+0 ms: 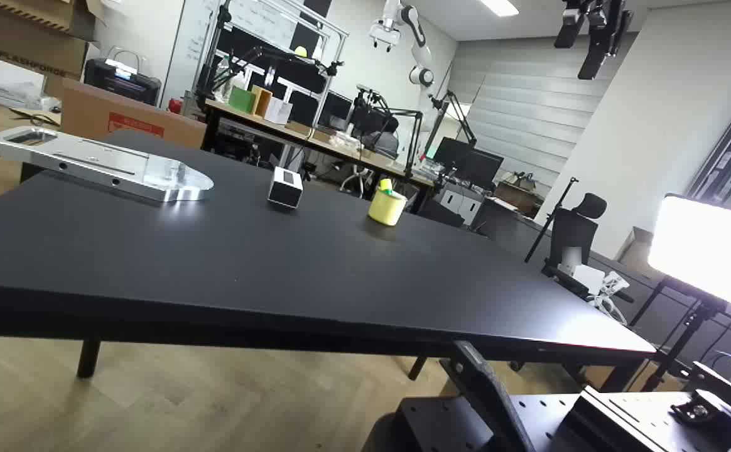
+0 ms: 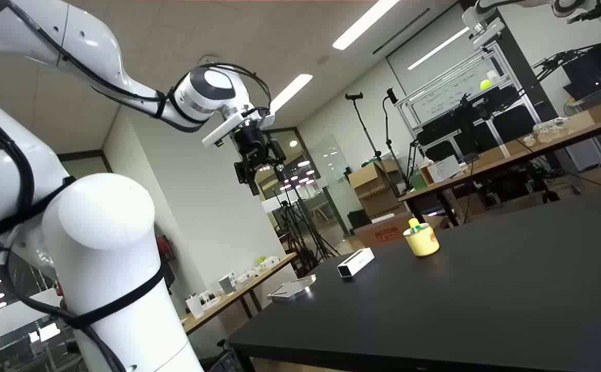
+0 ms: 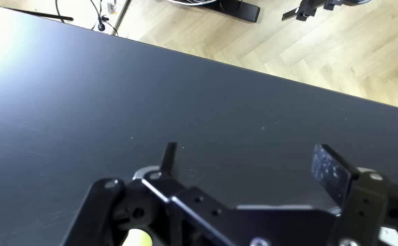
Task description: Remove the glue stick out of the cup and put it on the table
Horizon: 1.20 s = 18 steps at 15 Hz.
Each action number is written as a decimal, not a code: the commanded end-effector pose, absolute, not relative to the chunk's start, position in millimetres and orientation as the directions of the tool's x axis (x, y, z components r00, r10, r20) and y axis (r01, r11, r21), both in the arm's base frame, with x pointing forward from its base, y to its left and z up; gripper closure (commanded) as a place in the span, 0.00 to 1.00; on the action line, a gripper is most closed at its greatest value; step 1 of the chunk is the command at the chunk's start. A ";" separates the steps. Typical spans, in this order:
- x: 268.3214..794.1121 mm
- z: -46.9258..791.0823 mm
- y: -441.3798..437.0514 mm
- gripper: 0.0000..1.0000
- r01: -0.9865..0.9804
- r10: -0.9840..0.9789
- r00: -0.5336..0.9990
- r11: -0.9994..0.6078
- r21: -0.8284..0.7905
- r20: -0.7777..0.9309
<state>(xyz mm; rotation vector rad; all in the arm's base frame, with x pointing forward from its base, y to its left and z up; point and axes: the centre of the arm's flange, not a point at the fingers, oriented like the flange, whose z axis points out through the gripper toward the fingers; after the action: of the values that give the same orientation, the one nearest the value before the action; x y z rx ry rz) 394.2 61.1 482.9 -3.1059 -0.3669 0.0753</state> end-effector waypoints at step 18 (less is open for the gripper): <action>526.5 494.1 -48.9 0.00 0.235 0.235 0.972 -0.971 0.042 -0.017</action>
<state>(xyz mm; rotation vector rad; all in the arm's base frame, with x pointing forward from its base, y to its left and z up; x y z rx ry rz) 459.9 -17.3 486.0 -3.1617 -0.3408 -0.0399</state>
